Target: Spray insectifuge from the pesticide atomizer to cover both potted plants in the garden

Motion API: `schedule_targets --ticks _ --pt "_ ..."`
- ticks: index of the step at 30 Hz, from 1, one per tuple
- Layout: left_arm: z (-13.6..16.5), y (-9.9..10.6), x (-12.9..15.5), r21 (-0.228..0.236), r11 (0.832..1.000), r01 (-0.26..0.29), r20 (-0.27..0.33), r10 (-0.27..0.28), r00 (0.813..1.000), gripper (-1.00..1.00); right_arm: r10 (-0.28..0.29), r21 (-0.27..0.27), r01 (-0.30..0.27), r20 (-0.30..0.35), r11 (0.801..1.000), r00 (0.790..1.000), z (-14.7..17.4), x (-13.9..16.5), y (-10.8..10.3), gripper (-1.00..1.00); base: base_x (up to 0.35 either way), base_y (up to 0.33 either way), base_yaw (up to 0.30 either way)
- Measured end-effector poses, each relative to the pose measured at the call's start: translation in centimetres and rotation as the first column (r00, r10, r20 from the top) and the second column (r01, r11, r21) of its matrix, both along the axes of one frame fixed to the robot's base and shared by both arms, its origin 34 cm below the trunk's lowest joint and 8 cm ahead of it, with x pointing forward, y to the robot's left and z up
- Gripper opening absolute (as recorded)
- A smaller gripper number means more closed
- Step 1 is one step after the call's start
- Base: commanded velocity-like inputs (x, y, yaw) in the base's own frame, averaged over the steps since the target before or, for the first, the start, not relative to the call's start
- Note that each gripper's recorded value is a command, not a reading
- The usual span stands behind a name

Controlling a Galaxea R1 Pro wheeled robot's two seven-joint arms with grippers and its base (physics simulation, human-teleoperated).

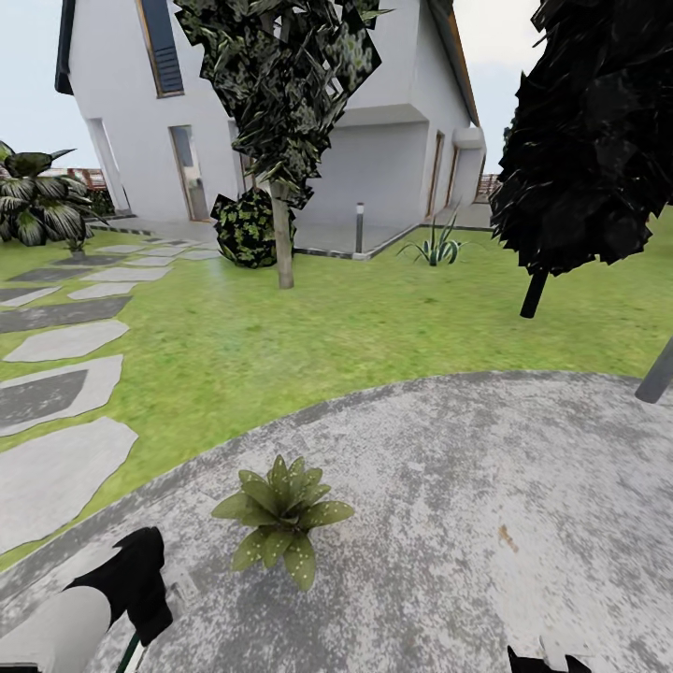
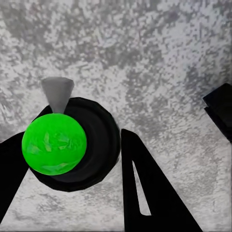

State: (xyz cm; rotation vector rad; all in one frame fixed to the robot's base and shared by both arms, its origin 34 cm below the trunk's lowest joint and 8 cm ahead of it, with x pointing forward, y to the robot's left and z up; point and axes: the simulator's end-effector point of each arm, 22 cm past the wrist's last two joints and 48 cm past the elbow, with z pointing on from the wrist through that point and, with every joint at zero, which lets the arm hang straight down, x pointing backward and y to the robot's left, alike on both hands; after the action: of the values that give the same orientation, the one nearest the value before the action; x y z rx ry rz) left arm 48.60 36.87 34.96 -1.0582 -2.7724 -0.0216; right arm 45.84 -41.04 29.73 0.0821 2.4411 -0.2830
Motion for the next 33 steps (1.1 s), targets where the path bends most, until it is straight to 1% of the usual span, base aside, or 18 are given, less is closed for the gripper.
schedule_targets --ticks 2,4,5,6,7,9,12,14,20,22,28,33 --pt "0.1 0.3 0.1 0.003 1.000 -0.002 0.004 0.002 1.000 -1.00 0.000 0.000 0.000 0.001 1.000 1.000 0.0 0.0 0.0 1.00 0.000 0.000 0.000" --pt "0.5 0.3 1.0 0.007 1.000 0.000 0.031 0.000 1.000 -1.00 0.000 0.000 0.000 0.001 1.000 1.000 0.0 0.0 0.0 1.00 0.000 0.000 0.000" --pt "0.8 0.2 1.7 0.008 1.000 0.003 0.051 -0.003 0.999 -1.00 0.000 0.000 0.000 0.001 1.000 1.000 0.0 0.0 0.0 1.00 0.000 0.000 0.000" --pt "1.9 -0.1 3.7 0.002 1.000 0.005 0.102 -0.005 0.995 -1.00 0.000 -0.001 0.000 0.001 1.000 1.000 0.0 0.0 0.0 1.00 0.000 0.000 0.000" --pt "2.3 -0.4 4.4 -0.007 1.000 -0.001 0.121 0.002 0.993 -1.00 0.000 -0.001 0.000 0.001 1.000 1.000 0.0 0.0 0.0 1.00 0.000 0.000 0.000" --pt "2.9 -0.8 5.4 -0.018 1.000 -0.006 0.137 0.008 0.991 -1.00 0.000 -0.001 0.000 0.001 1.000 1.000 0.0 0.0 0.0 1.00 0.000 0.000 0.000" --pt "3.3 -0.9 5.9 -0.023 1.000 -0.007 0.143 0.010 0.990 -1.00 0.000 0.000 0.000 0.002 1.000 1.000 0.0 0.1 0.0 1.00 0.000 0.000 -0.012" --pt "3.1 -0.8 5.5 -0.025 1.000 -0.007 0.135 0.011 0.991 -1.00 0.000 -0.001 0.000 0.001 1.000 1.000 0.0 0.1 0.0 1.00 0.000 0.000 -0.155" --pt "2.6 -0.9 4.7 -0.029 1.000 -0.006 0.119 0.010 0.993 -1.00 0.000 -0.001 0.000 0.001 1.000 1.000 0.0 0.0 0.0 1.00 -0.005 0.000 -0.245" --pt "2.5 -1.0 4.6 -0.030 1.000 -0.005 0.117 0.009 0.993 -1.00 0.000 -0.001 0.000 0.000 1.000 1.000 0.0 0.0 0.0 1.00 -0.180 0.045 -0.261" --pt "2.5 -1.0 4.6 -0.031 0.999 -0.013 0.115 0.017 0.993 -1.00 0.000 0.000 0.000 0.000 1.000 1.000 0.0 0.0 0.0 1.00 -0.181 0.237 -0.262" --pt "2.6 -1.0 4.7 -0.027 1.000 -0.009 0.117 0.012 0.993 -1.00 0.000 0.000 0.000 0.001 1.000 1.000 0.0 0.0 0.0 1.00 0.099 0.303 -0.063"
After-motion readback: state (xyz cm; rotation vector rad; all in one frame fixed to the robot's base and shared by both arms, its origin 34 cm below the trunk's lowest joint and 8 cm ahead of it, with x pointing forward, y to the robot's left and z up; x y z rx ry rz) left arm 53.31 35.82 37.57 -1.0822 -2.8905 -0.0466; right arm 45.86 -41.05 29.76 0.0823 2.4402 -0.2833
